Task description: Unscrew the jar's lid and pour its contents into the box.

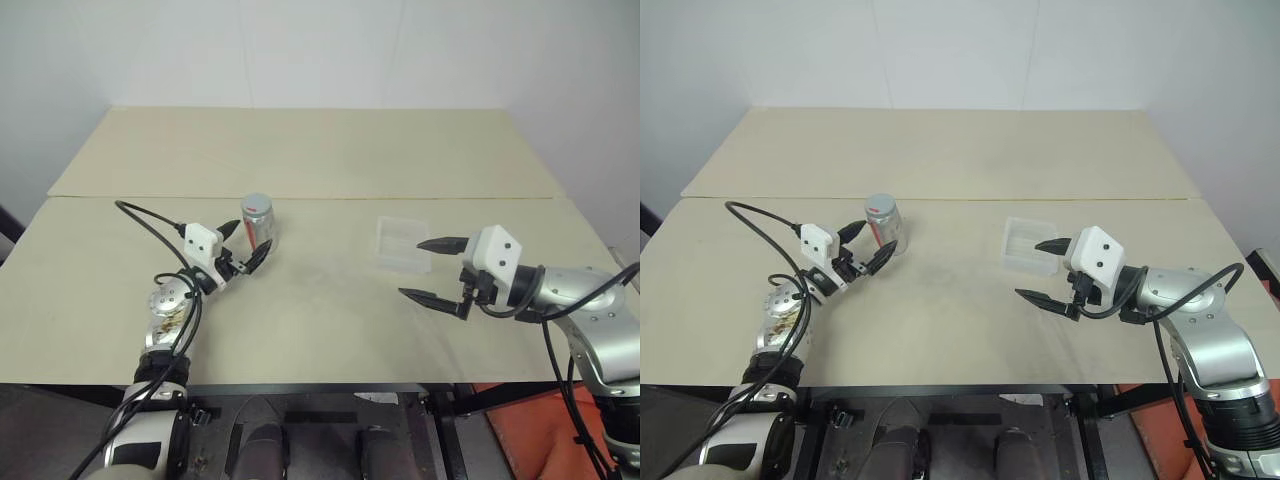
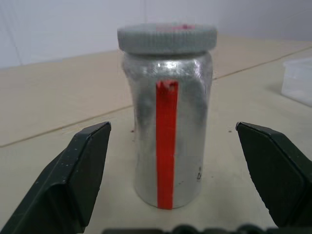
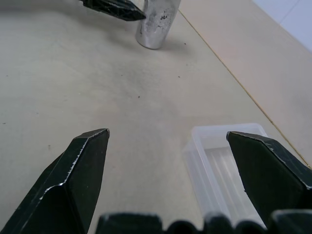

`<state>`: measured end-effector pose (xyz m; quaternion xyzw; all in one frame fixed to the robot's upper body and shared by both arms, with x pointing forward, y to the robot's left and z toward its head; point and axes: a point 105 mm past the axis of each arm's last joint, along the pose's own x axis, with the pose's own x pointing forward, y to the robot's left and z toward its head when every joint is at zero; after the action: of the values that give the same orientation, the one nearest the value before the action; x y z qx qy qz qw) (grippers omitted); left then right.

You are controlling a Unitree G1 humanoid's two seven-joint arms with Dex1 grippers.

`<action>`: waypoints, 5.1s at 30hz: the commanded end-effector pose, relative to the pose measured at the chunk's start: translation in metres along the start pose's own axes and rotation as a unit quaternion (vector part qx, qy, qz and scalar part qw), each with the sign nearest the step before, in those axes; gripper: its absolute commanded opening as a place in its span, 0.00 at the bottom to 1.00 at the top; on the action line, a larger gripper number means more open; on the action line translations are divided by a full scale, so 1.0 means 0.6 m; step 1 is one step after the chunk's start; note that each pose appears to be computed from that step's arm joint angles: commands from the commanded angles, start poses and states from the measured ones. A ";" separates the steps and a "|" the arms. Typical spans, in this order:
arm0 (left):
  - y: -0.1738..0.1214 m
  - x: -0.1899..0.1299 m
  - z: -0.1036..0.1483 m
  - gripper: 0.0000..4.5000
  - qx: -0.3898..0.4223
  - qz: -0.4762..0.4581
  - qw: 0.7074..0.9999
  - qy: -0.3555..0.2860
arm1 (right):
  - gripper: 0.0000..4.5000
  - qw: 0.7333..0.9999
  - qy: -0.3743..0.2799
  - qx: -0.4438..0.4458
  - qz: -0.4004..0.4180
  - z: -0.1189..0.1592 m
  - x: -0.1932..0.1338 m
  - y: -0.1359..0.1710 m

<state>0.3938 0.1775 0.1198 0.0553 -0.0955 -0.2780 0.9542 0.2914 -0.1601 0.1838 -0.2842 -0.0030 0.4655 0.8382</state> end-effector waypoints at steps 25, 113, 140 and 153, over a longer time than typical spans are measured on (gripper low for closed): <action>0.007 0.053 0.008 0.44 0.032 0.018 0.999 -0.008 | 1.00 0.998 0.001 -0.026 -0.058 0.011 -0.014 -0.025; -0.244 -0.065 0.130 0.44 0.013 -0.409 0.912 -0.024 | 0.62 0.961 -0.201 0.027 0.190 0.141 0.122 0.059; -0.258 -0.057 0.139 0.44 0.012 -0.412 0.910 -0.047 | 1.00 0.899 -0.252 -0.018 0.359 0.150 0.105 0.020; -0.212 -0.021 0.118 0.44 0.025 -0.277 0.959 -0.049 | 1.00 0.964 -0.257 0.013 0.071 0.171 0.055 -0.016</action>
<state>0.2955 0.0702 0.1546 0.0780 -0.1003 -0.5582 0.8199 0.2911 -0.0899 0.2503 -0.1450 -0.1697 0.6183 0.7536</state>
